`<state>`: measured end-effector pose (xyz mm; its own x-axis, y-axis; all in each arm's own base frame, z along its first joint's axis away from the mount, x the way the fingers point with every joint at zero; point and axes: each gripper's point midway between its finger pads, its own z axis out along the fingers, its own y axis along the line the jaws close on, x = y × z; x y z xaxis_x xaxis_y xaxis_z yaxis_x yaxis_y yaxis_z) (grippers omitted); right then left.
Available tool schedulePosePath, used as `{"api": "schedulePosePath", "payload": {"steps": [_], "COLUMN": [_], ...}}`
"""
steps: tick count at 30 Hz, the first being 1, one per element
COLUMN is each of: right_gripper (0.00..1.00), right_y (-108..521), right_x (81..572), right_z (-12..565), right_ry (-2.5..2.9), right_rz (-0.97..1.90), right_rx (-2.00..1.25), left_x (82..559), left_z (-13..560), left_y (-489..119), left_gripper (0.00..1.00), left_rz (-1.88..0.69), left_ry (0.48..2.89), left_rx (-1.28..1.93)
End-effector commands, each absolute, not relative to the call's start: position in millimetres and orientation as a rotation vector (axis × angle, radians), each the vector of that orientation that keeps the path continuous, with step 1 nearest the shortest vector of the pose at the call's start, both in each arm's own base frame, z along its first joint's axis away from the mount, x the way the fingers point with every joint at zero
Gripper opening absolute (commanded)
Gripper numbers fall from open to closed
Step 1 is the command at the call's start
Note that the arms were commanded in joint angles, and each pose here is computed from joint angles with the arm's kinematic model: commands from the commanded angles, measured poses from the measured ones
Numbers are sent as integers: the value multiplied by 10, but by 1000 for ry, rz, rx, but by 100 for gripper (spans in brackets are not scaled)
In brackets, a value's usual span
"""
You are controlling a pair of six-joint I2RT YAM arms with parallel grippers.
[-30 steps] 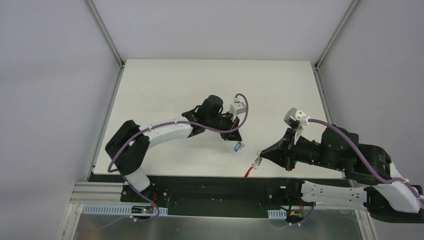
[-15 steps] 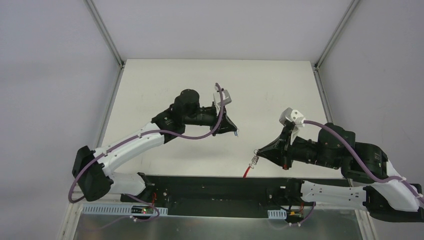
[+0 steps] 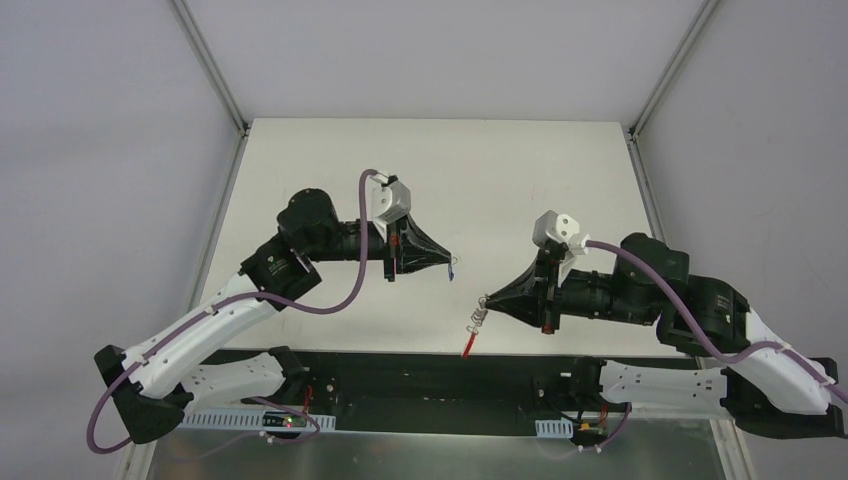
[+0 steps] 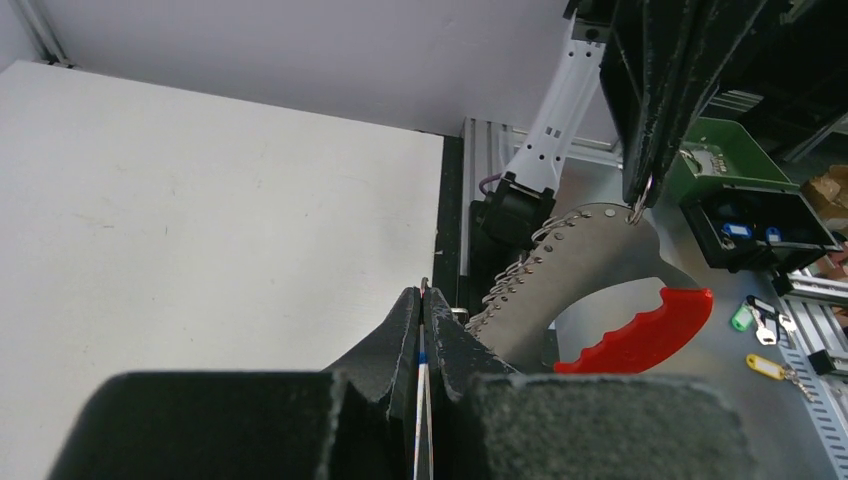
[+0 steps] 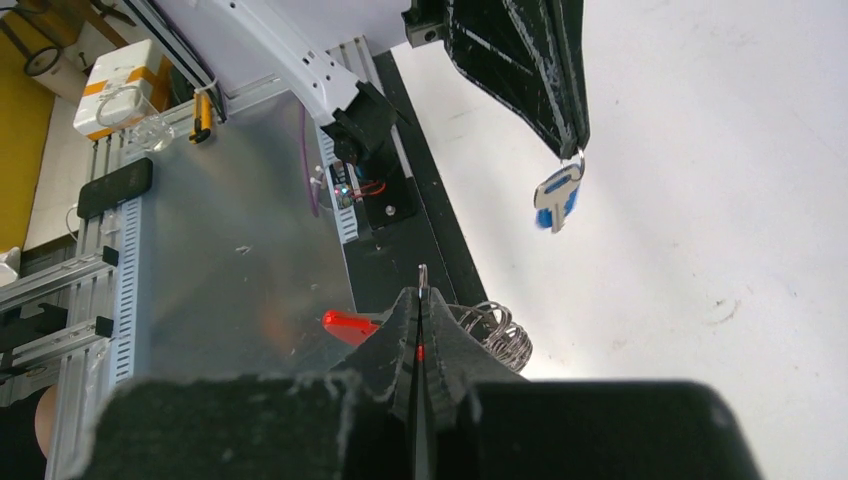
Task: Put the keys on the keyring
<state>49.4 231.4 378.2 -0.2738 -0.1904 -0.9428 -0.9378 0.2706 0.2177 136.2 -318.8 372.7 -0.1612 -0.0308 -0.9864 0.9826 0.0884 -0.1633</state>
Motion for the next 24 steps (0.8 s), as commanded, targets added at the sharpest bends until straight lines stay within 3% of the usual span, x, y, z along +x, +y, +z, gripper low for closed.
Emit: {"api": "schedulePosePath", "payload": {"steps": [1,24], "right_gripper": [0,0], "right_y": [2506,2819], "right_x": [459,768], "right_z": [4176,4351], "right_ry": [1496,1484], "right_rz": [1173,1141], "right_rx": [-1048,-878], "left_x": [1132,705], "left_z": [3949,4457], "left_y": [-3092,-2755], "left_gripper": [0,0], "left_rz": [-1313,-1381], "left_ry": [1246,1079], "left_rx": [1090,1088]}}
